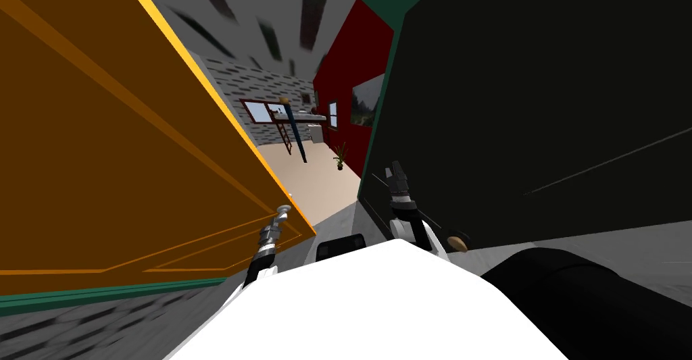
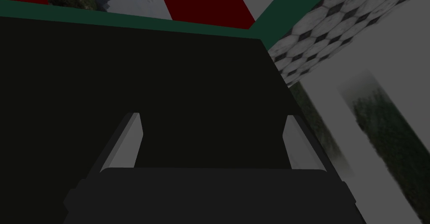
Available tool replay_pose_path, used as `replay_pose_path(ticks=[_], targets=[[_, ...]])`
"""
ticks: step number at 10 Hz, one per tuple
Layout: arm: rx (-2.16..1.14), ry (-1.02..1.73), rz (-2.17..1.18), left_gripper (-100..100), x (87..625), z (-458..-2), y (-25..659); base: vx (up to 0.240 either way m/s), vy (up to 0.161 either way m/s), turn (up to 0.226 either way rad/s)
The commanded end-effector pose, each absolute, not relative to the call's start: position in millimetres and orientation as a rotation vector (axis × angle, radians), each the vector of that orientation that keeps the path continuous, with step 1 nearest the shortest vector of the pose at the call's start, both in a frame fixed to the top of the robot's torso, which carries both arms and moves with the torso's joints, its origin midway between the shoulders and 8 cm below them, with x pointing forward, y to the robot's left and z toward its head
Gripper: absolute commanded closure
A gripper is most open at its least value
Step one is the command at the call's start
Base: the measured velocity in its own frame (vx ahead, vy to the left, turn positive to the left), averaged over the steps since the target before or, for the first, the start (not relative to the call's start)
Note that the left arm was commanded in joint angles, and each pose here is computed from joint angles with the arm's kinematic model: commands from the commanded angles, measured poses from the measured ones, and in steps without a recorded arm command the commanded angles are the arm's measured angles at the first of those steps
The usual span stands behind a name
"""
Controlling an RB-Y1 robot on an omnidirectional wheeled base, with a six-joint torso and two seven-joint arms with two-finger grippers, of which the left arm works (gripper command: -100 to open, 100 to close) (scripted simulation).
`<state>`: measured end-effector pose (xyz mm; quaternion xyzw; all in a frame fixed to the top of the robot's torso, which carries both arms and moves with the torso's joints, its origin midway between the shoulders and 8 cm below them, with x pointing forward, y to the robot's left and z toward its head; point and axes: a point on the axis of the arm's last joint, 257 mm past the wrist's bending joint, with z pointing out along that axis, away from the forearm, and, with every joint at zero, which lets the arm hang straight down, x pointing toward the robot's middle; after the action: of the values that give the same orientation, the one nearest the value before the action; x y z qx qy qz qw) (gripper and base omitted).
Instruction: Pull the door open
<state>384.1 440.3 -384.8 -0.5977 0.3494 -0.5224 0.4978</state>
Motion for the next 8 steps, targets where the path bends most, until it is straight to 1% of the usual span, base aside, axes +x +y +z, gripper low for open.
replay_pose_path(ticks=[1,4,7,8], targets=[[-1.447,0.814,-1.323,100,393.2,-377.6,430.0,-0.054,0.013,-0.045],[-1.514,0.733,-1.388,100,396.0,-378.2,431.2,-0.055,0.021,-0.078],[-1.516,0.731,-1.391,100,396.0,-378.2,431.2,-0.023,0.008,-0.011],[-1.549,0.687,-1.424,100,397.4,-378.6,431.7,-0.042,0.009,-0.089]])
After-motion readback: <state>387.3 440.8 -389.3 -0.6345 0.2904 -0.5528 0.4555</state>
